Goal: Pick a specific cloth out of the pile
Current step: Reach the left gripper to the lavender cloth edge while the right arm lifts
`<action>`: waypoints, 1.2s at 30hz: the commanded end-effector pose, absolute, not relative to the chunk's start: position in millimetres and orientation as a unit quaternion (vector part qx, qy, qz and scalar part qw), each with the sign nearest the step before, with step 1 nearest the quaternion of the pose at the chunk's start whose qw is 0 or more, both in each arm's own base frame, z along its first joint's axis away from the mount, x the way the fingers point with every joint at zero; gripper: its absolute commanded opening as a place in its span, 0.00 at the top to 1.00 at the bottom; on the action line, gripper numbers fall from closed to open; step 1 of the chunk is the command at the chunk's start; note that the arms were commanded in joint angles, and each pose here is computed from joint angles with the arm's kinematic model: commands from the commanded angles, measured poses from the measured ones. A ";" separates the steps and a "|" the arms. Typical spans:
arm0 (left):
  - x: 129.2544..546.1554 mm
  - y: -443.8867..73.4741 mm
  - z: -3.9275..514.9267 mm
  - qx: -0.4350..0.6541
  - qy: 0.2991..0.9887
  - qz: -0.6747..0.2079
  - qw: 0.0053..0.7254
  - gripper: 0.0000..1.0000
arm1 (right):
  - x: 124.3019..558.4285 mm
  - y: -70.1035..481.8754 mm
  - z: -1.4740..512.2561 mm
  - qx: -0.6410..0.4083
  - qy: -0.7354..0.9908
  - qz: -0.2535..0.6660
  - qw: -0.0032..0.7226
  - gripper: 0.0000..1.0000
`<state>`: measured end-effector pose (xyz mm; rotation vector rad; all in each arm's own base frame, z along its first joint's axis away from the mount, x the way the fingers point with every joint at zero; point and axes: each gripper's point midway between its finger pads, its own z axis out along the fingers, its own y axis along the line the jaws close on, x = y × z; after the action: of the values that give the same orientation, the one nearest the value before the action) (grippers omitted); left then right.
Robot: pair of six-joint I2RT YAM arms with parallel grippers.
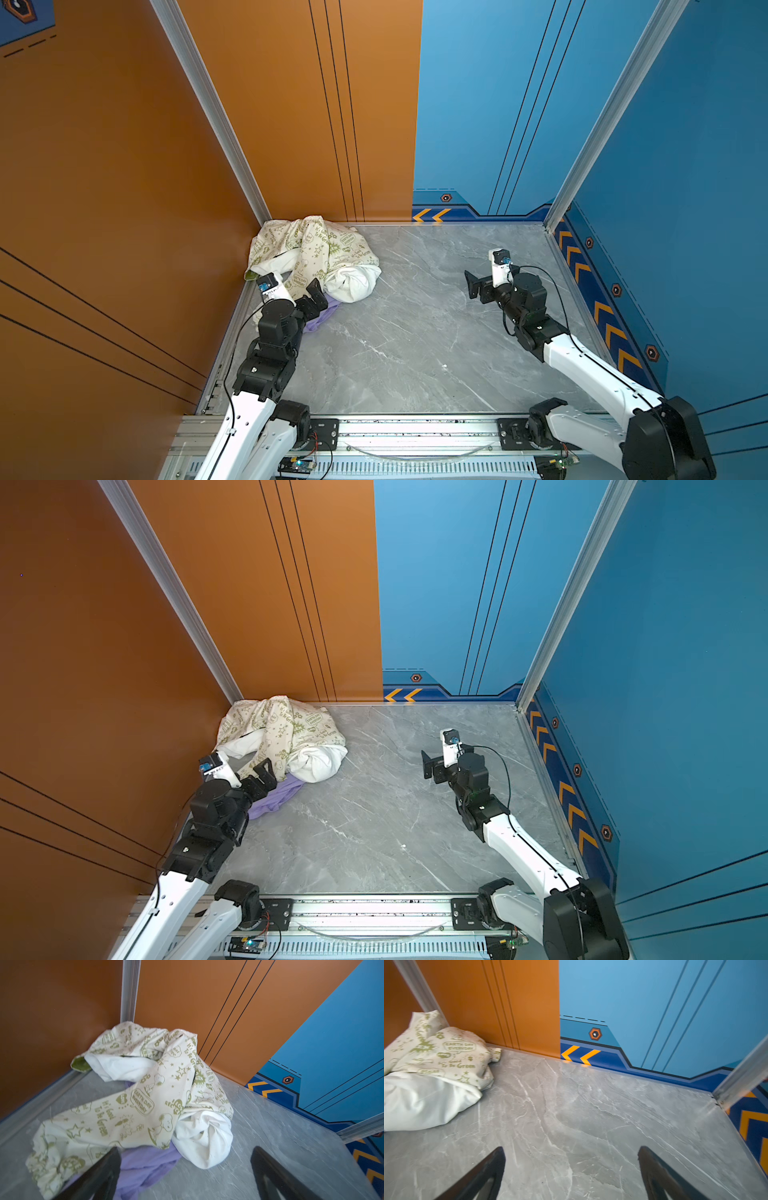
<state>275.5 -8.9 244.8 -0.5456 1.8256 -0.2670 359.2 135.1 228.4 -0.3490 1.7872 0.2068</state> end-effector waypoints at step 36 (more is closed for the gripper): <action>240.1 19.3 74.8 -0.571 0.743 -0.164 0.309 0.22 | 316.5 246.0 227.7 -0.319 0.734 0.160 0.579 0.00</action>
<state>238.4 21.6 73.3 -1.4826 1.9405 -0.4152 318.1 241.6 213.3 -0.7292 1.7491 0.3642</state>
